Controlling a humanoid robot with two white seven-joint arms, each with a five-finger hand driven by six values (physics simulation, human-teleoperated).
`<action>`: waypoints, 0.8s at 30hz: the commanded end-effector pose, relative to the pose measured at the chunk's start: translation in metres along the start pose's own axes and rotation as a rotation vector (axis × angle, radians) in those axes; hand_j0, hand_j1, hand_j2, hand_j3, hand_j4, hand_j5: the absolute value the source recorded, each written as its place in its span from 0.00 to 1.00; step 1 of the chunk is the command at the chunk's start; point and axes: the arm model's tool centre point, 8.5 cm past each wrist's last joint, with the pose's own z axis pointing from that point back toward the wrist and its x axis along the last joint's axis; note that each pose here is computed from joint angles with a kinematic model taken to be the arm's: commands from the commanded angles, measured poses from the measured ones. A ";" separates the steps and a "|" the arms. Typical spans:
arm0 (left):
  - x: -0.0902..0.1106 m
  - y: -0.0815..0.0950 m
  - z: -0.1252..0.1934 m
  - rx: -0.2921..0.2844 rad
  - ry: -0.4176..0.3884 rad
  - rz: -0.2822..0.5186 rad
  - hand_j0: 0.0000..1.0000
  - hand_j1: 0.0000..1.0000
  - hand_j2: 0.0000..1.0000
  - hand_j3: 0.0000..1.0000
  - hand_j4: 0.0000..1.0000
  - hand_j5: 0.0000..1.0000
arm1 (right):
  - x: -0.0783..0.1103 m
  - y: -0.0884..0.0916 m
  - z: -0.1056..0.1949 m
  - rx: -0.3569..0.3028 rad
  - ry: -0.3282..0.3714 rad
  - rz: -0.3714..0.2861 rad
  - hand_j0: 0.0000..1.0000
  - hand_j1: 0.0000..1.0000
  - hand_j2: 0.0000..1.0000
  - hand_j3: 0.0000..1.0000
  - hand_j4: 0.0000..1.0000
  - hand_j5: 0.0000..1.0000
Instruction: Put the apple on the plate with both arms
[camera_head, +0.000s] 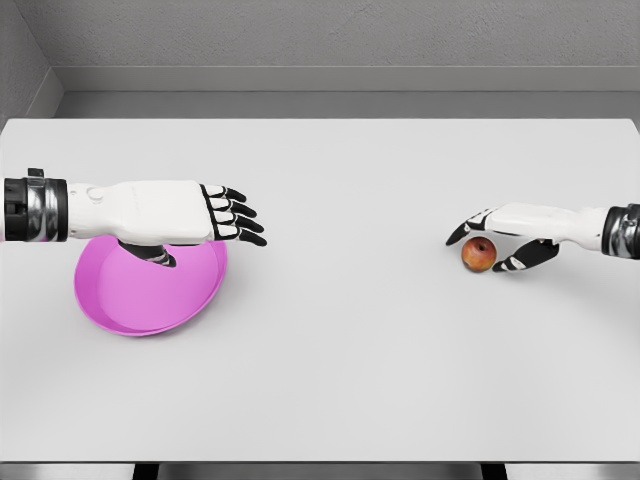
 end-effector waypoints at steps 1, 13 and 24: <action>0.000 0.000 0.000 0.003 0.001 0.005 1.00 1.00 1.00 1.00 1.00 1.00 | 0.000 0.002 -0.001 0.004 -0.004 -0.008 0.71 0.71 0.71 0.71 0.71 0.71; 0.000 -0.001 0.000 0.000 -0.002 0.007 1.00 1.00 1.00 1.00 1.00 1.00 | -0.008 -0.002 0.004 -0.017 0.017 -0.029 0.55 0.55 0.55 0.55 0.55 0.55; 0.000 -0.001 0.000 0.000 -0.002 0.007 1.00 1.00 1.00 1.00 1.00 1.00 | 0.042 -0.037 -0.027 -0.063 -0.133 0.073 0.48 0.48 0.48 0.48 0.48 0.48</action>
